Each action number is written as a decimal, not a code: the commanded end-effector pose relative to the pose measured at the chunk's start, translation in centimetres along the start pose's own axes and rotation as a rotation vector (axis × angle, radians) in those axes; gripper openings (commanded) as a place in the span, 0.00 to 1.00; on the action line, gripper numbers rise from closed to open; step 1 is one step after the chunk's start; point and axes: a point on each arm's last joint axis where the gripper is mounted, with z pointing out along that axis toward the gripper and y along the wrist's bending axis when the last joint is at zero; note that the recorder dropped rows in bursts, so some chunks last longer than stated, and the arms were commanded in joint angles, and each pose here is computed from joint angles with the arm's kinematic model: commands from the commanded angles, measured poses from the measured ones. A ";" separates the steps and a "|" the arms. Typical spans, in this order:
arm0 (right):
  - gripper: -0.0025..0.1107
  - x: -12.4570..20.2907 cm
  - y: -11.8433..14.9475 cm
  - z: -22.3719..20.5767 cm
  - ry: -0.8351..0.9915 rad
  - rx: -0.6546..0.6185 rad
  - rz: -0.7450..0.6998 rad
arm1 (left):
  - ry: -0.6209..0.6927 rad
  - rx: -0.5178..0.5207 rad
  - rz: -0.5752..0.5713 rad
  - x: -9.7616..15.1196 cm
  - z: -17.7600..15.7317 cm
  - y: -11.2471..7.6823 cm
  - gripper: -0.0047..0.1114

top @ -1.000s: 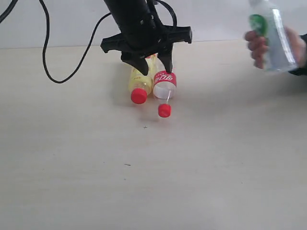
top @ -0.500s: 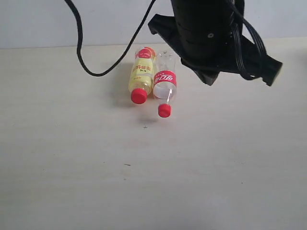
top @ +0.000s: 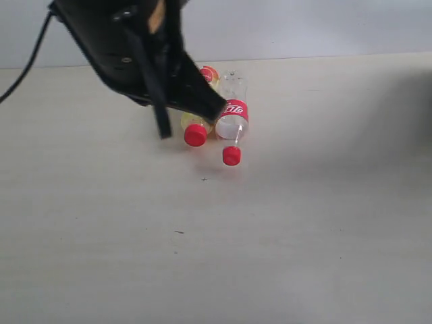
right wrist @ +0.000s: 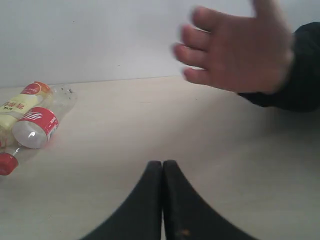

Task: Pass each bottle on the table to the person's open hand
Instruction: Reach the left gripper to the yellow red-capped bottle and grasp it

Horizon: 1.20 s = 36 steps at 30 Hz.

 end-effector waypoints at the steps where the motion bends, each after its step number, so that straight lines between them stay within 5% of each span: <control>1: 0.02 0.1 0.0 0.0 -0.001 0.006 -0.006 | 0.065 -0.085 -0.107 1.6 1.7 4.6 0.04; 6: 0.02 0.1 0.0 0.0 -0.001 0.006 -0.006 | 0.082 -0.128 -0.242 2.2 4.3 9.6 0.04; 13: 0.02 0.1 0.0 0.0 -0.001 0.006 -0.006 | -0.130 0.004 -0.404 1.3 7.7 13.1 0.04; 20: 0.02 0.1 0.0 0.0 -0.001 0.006 -0.006 | -0.188 0.182 -0.489 -1.0 11.1 12.0 0.04; 32: 0.02 0.1 0.0 0.0 -0.001 0.006 -0.006 | -0.129 0.214 -0.463 -6.0 18.1 10.9 0.05; 36: 0.02 0.1 0.0 0.0 -0.001 0.006 -0.006 | -0.146 0.237 -0.452 -7.5 19.5 10.7 0.15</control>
